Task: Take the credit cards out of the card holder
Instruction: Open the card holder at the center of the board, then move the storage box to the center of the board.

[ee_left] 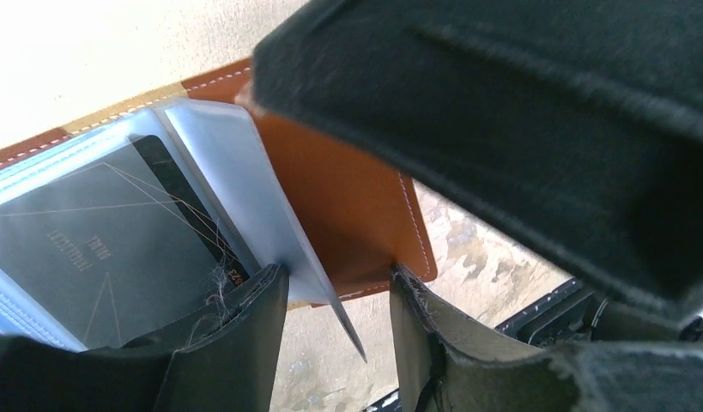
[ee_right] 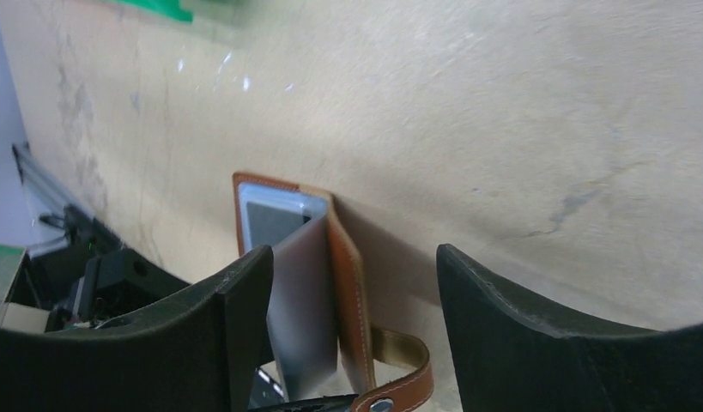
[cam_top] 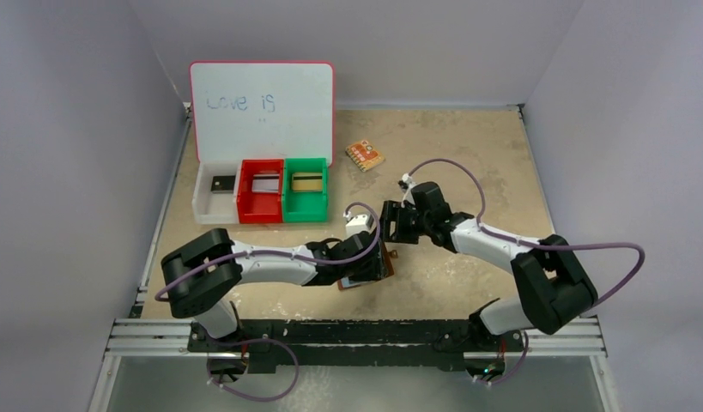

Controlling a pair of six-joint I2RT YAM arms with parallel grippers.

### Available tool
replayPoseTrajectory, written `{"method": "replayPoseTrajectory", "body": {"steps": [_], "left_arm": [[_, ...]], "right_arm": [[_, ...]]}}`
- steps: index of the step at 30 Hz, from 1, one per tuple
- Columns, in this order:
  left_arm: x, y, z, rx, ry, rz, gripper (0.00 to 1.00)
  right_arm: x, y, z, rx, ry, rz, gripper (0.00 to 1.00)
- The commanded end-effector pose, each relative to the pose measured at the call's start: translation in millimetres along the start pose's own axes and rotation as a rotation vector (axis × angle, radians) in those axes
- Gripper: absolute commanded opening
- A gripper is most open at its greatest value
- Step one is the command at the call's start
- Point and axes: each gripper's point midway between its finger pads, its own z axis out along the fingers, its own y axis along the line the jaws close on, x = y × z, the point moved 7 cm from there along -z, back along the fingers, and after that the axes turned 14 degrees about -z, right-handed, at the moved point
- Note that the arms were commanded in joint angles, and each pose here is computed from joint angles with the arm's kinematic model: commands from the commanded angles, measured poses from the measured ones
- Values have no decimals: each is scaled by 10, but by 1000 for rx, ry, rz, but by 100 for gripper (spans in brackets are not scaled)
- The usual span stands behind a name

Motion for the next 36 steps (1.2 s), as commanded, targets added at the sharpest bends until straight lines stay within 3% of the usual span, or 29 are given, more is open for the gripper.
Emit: {"method": "replayPoseTrajectory", "body": {"steps": [1, 3, 9, 13, 16, 18, 22, 27, 30, 36], "left_arm": [[-45, -238, -135, 91, -7, 38, 47], [-45, -227, -142, 95, -9, 41, 48], [-6, -257, -210, 130, 0, 52, 49], [63, -278, -265, 167, 24, 59, 50], [126, -299, -292, 190, 46, 73, 50], [158, -307, -298, 198, 54, 79, 51], [158, -271, -267, 167, 43, 92, 51], [159, -225, -242, 134, 38, 93, 50], [166, -231, -229, 140, 40, 88, 51], [186, -260, -212, 152, 52, 91, 51]], "right_arm": [[-138, 223, -42, -217, -8, -147, 72], [-70, 243, -31, -269, 10, -148, 66], [201, 166, 13, -288, 36, -71, 28], [456, 150, -33, -344, 49, -14, 19], [572, 160, -75, -383, 56, 28, 22], [607, 164, -109, -391, 47, 48, 30], [614, 113, -174, -279, 52, 111, 39], [473, 124, -317, -192, -38, 150, 58], [469, 167, -358, -236, -59, 143, 62], [551, 143, -232, -289, 24, 66, 61]]}}
